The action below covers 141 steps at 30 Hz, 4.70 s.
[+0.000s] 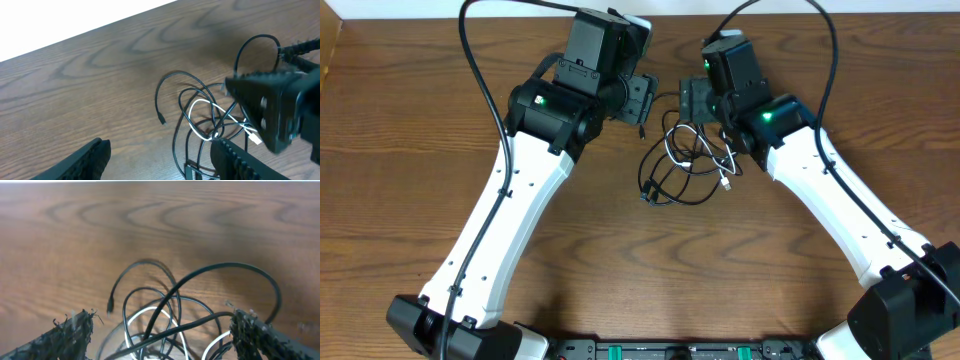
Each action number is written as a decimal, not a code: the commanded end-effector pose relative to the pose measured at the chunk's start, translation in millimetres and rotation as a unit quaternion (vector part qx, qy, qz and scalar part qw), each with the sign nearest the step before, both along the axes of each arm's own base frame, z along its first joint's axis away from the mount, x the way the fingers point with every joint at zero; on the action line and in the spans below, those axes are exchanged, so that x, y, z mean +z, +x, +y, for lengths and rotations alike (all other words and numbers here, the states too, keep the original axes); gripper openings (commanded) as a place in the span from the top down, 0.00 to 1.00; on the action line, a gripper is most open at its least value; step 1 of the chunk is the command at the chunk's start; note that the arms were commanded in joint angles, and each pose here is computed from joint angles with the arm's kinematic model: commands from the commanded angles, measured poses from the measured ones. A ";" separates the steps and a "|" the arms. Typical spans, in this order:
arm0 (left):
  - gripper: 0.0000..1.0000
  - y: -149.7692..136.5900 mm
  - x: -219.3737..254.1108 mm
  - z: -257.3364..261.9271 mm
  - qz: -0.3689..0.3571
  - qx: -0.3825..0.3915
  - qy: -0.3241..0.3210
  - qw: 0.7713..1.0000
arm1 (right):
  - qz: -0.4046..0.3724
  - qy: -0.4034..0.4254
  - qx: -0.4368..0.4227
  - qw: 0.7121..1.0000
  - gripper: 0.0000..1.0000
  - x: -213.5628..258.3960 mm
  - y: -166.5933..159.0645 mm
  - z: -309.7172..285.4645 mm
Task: Untangle cables
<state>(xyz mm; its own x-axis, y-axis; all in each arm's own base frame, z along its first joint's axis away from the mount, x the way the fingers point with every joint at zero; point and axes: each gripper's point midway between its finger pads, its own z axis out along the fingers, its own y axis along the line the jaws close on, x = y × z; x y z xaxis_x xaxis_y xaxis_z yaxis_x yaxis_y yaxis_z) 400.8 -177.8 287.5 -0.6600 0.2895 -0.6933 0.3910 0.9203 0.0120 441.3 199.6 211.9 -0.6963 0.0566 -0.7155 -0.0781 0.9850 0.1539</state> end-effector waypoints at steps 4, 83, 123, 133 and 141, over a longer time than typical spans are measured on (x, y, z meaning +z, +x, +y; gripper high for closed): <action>0.31 -1.0 -6.8 -1.1 0.010 -0.001 -0.001 1.000 | 0.010 0.074 -0.116 0.990 0.20 -18.9 18.1 -4.3; 0.31 -4.7 -10.5 0.6 0.020 -0.002 0.004 1.000 | 0.032 0.107 -0.195 0.975 0.90 -92.8 59.2 -14.9; 0.31 -5.2 -11.2 0.8 0.022 -0.002 0.005 1.000 | -0.436 0.103 0.001 0.894 0.99 385.3 -81.1 -63.5; 0.31 -2.4 -19.5 -0.5 0.031 -0.001 0.009 0.999 | -0.511 0.122 0.008 0.851 0.99 458.0 -126.8 -81.2; 0.31 -1.9 -19.0 -0.7 0.030 -0.001 0.009 1.000 | -0.527 0.113 0.002 0.842 0.99 470.8 -136.4 -88.7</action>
